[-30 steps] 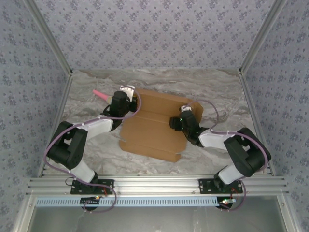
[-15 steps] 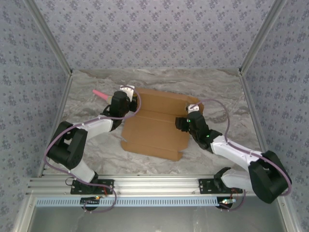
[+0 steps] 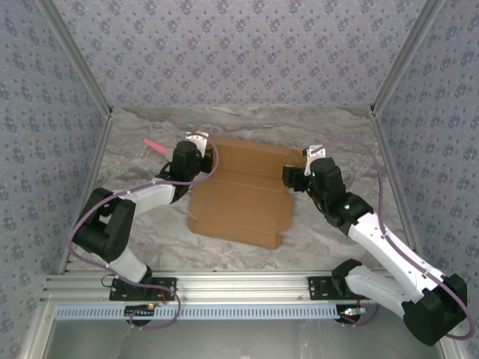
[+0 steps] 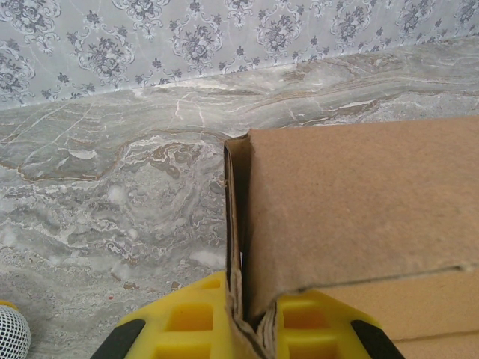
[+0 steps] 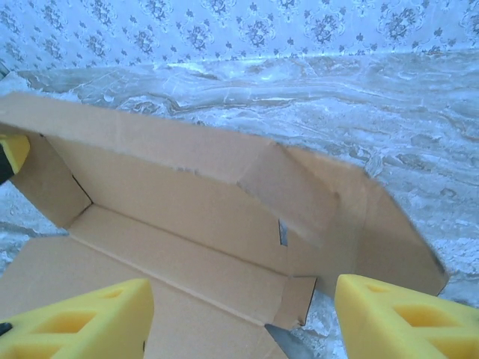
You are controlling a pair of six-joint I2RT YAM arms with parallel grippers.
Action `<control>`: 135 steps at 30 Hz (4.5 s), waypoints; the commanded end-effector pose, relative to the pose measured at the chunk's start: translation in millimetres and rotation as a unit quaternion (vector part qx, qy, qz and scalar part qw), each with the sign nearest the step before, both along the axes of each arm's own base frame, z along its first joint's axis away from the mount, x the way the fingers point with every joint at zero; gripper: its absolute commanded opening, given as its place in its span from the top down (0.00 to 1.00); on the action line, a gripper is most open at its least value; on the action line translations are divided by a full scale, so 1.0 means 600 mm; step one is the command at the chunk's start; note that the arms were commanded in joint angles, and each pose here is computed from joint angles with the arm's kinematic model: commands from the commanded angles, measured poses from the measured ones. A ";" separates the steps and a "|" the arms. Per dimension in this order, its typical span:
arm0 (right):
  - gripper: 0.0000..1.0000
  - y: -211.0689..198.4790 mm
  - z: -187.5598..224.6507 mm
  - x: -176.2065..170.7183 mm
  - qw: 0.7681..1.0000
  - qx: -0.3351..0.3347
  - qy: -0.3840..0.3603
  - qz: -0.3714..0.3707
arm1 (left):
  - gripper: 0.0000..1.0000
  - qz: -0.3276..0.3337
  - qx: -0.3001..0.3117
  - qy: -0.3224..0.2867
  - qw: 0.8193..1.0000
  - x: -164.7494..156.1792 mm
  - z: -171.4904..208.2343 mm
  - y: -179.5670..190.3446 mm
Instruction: Fold the paper box
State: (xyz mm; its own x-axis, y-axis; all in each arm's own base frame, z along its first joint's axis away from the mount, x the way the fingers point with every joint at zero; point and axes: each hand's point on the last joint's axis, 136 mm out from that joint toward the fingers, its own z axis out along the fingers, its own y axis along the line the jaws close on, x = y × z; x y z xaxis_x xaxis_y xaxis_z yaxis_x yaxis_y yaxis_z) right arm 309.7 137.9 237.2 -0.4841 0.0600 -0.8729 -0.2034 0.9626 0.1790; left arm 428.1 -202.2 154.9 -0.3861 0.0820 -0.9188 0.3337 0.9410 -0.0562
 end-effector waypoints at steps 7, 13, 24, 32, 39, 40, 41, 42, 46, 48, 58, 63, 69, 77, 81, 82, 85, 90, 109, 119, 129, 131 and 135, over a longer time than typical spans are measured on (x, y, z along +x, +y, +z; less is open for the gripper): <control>0.32 0.028 -0.023 0.057 0.995 0.009 0.096 0.026 | 0.97 0.005 -0.019 -0.014 1.000 0.008 0.022 -0.002; 0.35 0.055 -0.049 0.080 0.991 0.031 0.125 0.032 | 0.97 0.006 -0.018 -0.016 1.000 0.010 0.024 -0.002; 0.38 0.102 -0.073 0.095 0.987 0.069 0.124 0.074 | 0.97 0.004 -0.015 -0.009 1.000 0.011 0.014 -0.004; 0.34 0.041 -0.085 0.061 0.991 -0.006 0.126 0.033 | 0.97 0.004 -0.014 -0.010 1.000 0.013 0.014 -0.005; 0.27 0.003 -0.070 0.020 0.992 -0.038 0.122 0.021 | 0.97 0.006 -0.013 -0.009 1.000 0.016 0.011 -0.003; 0.26 -0.001 -0.065 0.016 0.991 -0.042 0.122 0.022 | 0.97 0.007 -0.013 -0.009 1.000 0.016 0.011 -0.002; 0.26 -0.004 -0.059 0.011 0.991 -0.047 0.120 0.023 | 0.97 0.008 -0.012 -0.007 1.000 0.017 0.008 -0.001; 0.25 -0.008 -0.052 0.008 0.992 -0.052 0.117 0.023 | 0.97 0.008 -0.013 -0.007 1.000 0.017 0.008 -0.001; 0.25 -0.026 -0.019 -0.002 0.993 -0.069 0.093 0.019 | 0.97 0.007 -0.016 -0.008 1.000 0.017 0.010 -0.002; 0.25 -0.042 -0.004 -0.006 0.994 -0.078 0.081 0.007 | 0.97 0.008 -0.016 -0.009 1.000 0.016 0.011 -0.001; 0.24 -0.150 0.003 -0.001 0.991 -0.070 0.076 -0.083 | 0.97 0.010 -0.015 -0.008 1.000 0.017 0.010 0.002; 0.25 -0.214 -0.027 0.006 0.981 -0.048 0.100 -0.157 | 0.97 0.008 -0.016 -0.006 1.000 0.016 0.010 0.002; 0.25 -0.211 -0.099 0.026 0.978 -0.015 0.143 -0.152 | 0.97 0.008 -0.019 -0.007 1.000 0.013 0.010 0.002; 0.25 -0.154 -0.158 0.061 0.986 0.021 0.156 -0.060 | 0.97 0.005 -0.021 -0.009 1.000 0.012 0.017 0.000; 0.25 -0.134 -0.162 0.066 0.988 0.038 0.145 -0.028 | 0.97 0.005 -0.021 -0.010 1.000 0.012 0.018 0.000; 0.25 -0.130 -0.162 0.066 0.989 0.041 0.142 -0.020 | 0.97 0.004 -0.022 -0.010 1.000 0.012 0.019 0.000; 0.26 -0.118 -0.166 0.064 0.989 0.052 0.137 -0.002 | 0.97 0.003 -0.022 -0.011 1.000 0.013 0.020 -0.001; 0.27 -0.103 -0.167 0.061 0.991 0.064 0.118 0.027 | 0.97 0.002 -0.022 -0.010 1.000 0.012 0.020 -0.002; 0.41 -0.054 -0.154 0.069 0.990 0.054 0.040 0.127 | 0.97 -0.002 -0.023 -0.010 1.000 0.008 0.022 -0.002; 0.45 -0.030 -0.150 0.076 0.985 0.041 0.023 0.164 | 0.97 -0.004 -0.023 -0.009 1.000 0.008 0.022 -0.002; 0.45 -0.007 -0.151 0.087 0.982 0.030 0.015 0.186 | 0.97 -0.006 -0.024 -0.011 1.000 0.006 0.026 -0.004; 0.45 -0.005 -0.150 0.090 0.982 0.025 0.012 0.187 | 0.97 -0.007 -0.024 -0.010 1.000 0.005 0.026 -0.003; 0.45 0.001 -0.151 0.092 0.982 0.016 0.009 0.190 | 0.97 -0.007 -0.024 -0.011 1.000 0.005 0.027 -0.003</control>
